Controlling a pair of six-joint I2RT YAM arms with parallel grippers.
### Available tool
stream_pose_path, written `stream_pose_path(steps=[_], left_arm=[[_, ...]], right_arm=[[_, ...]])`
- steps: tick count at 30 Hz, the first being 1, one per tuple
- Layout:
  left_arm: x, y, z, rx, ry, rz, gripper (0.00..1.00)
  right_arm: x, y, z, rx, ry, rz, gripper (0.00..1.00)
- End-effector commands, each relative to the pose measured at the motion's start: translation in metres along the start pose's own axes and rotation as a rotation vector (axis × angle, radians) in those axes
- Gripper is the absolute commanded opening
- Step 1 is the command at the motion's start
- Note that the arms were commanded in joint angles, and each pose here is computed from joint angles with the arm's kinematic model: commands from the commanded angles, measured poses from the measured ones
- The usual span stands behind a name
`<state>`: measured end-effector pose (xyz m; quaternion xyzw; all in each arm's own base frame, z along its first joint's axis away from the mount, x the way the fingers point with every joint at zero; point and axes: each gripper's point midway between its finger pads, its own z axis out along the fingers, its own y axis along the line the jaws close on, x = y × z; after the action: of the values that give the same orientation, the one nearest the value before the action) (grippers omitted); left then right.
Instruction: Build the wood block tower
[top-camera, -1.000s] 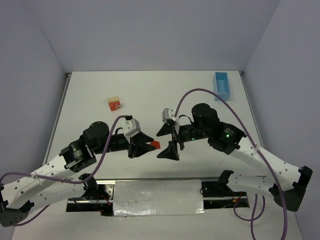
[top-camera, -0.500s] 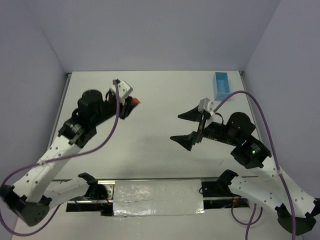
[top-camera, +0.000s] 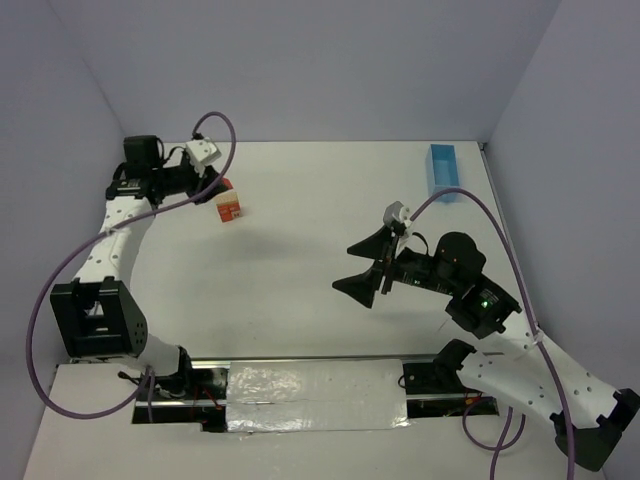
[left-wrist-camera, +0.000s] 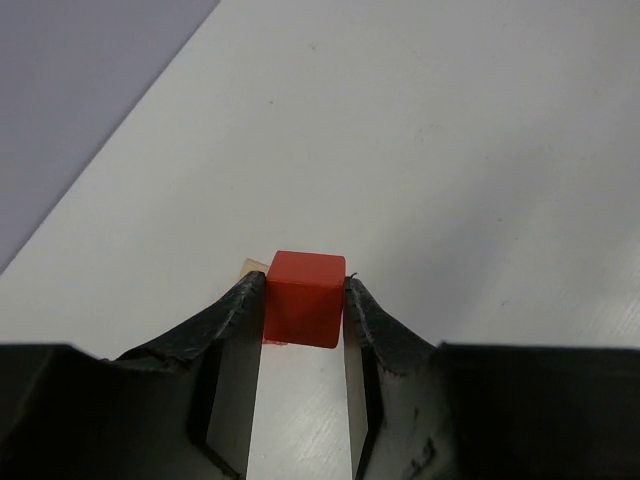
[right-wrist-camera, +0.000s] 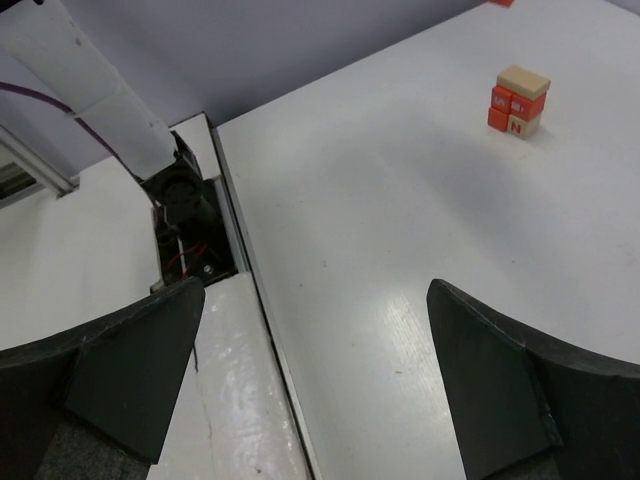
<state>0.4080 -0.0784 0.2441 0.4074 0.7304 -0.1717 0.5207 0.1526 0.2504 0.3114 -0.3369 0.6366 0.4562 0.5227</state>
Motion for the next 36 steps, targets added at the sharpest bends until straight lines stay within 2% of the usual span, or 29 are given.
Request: stream_pose_path(steps=[1,3,5,6,8,13,14,17,24,26,27,30,36], left_arm=[[-0.036,0.005,-0.029,0.161,-0.252,0.164,0.00],[-0.020,0.018,-0.021,0.192,-0.252,0.130,0.00],[0.008,0.014,-0.009,0.267,-0.224,0.080,0.00],[0.005,0.018,-0.008,0.275,-0.237,0.134,0.00],[0.018,0.016,0.000,0.315,-0.240,0.092,0.00],[0.033,0.028,0.007,0.282,-0.246,0.055,0.00],[0.032,0.032,0.009,0.259,-0.262,0.094,0.00],[0.033,0.038,0.011,0.225,-0.259,0.088,0.00],[0.053,0.046,0.022,0.267,-0.222,0.053,0.00],[0.058,0.047,0.024,0.257,-0.211,0.012,0.00],[0.055,0.055,0.027,0.227,-0.220,0.052,0.00],[0.060,0.060,0.030,0.185,-0.218,0.048,0.00],[0.071,0.064,0.038,0.209,-0.197,0.013,0.00]], right_arm=[[-0.009,0.006,-0.001,-0.025,-0.058,0.022,1.00],[-0.004,0.007,0.000,-0.034,-0.046,0.038,1.00],[0.000,0.006,0.001,-0.030,-0.035,0.048,1.00],[0.000,0.006,0.001,-0.029,-0.037,0.058,1.00],[0.002,0.008,0.002,-0.043,-0.032,0.064,1.00],[0.001,0.009,0.001,-0.050,-0.038,0.051,1.00],[0.001,0.010,0.001,-0.052,-0.040,0.049,1.00],[0.003,0.009,0.002,-0.051,-0.039,0.045,1.00],[0.009,0.011,0.002,-0.067,-0.026,0.051,1.00],[0.009,0.011,0.002,-0.069,-0.026,0.049,1.00],[0.010,0.011,0.003,-0.070,-0.024,0.050,1.00],[0.012,0.012,0.005,-0.079,-0.017,0.053,1.00],[0.015,0.010,0.006,-0.080,-0.008,0.055,1.00]])
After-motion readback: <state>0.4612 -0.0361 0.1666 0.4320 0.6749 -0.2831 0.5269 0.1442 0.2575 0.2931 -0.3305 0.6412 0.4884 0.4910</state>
